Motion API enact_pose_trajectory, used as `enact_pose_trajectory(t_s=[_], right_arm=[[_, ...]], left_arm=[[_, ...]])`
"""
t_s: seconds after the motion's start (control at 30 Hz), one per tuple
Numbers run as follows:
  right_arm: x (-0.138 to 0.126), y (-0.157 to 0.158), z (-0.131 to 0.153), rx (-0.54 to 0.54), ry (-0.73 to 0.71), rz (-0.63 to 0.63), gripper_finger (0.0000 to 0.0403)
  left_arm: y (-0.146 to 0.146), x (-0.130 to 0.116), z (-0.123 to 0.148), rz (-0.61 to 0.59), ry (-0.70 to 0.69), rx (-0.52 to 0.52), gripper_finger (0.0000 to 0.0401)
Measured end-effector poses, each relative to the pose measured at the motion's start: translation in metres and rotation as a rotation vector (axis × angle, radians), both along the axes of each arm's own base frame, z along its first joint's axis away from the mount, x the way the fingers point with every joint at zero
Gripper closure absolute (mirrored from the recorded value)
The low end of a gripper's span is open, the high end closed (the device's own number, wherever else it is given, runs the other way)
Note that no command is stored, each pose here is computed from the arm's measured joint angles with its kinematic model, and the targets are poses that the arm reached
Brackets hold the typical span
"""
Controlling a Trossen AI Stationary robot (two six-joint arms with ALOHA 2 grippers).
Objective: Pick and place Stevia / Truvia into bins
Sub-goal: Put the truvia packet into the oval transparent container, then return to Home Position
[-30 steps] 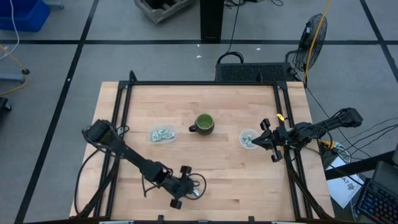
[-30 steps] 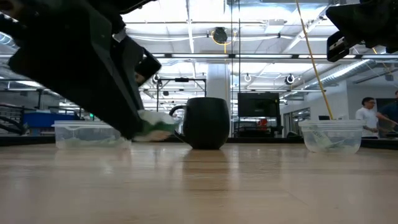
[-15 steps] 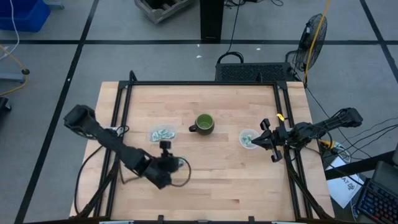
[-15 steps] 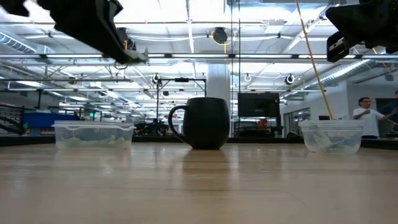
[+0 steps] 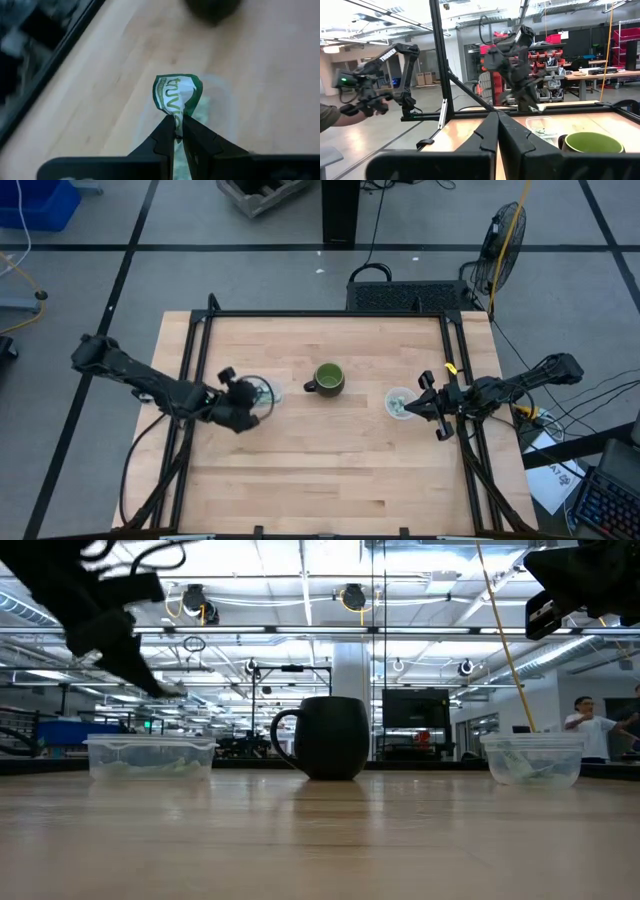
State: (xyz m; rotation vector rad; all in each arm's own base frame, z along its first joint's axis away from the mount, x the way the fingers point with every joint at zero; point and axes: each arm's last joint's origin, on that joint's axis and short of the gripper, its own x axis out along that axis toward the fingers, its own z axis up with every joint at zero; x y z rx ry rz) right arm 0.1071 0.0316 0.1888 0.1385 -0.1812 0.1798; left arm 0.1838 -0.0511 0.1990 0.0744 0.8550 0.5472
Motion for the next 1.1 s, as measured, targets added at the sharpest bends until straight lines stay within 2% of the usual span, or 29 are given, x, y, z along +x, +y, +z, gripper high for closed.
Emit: enact_pose_trajectory(t_s=[0.13,0.33,0.47,0.73,0.83,0.9,1.03,1.1], right_arm=[[0.0,0.0,0.0,0.0,0.0,0.0,0.0399],[0.0,0.0,0.0,0.0,-0.001,0.0,0.0399],[0.0,0.0,0.0,0.0,-0.001,0.0,0.0399],[0.0,0.0,0.0,0.0,-0.001,0.0,0.0399],[0.0,0.0,0.0,0.0,-0.001,0.0,0.0399],[0.0,0.0,0.0,0.0,0.0,0.0,0.0399],[0.0,0.0,0.0,0.0,0.0,0.0,0.0399],[0.0,0.0,0.0,0.0,0.0,0.0,0.0399]], left_arm=[[0.015,-0.013,-0.013,0.148,-0.046,-0.081,0.0359],[0.021,-0.016,-0.019,0.196,-0.056,-0.12,0.0358],[0.02,-0.013,-0.018,0.195,-0.079,-0.143,0.0339],[0.017,-0.009,-0.017,0.124,-0.085,-0.194,0.0264],[0.012,-0.005,-0.013,0.062,-0.122,-0.226,0.0253],[0.004,-0.001,-0.007,-0.029,-0.183,-0.231,0.0253],[-0.018,0.004,0.009,-0.388,-0.253,-0.257,0.0265],[-0.025,0.003,0.016,-0.531,-0.288,-0.284,0.0273]])
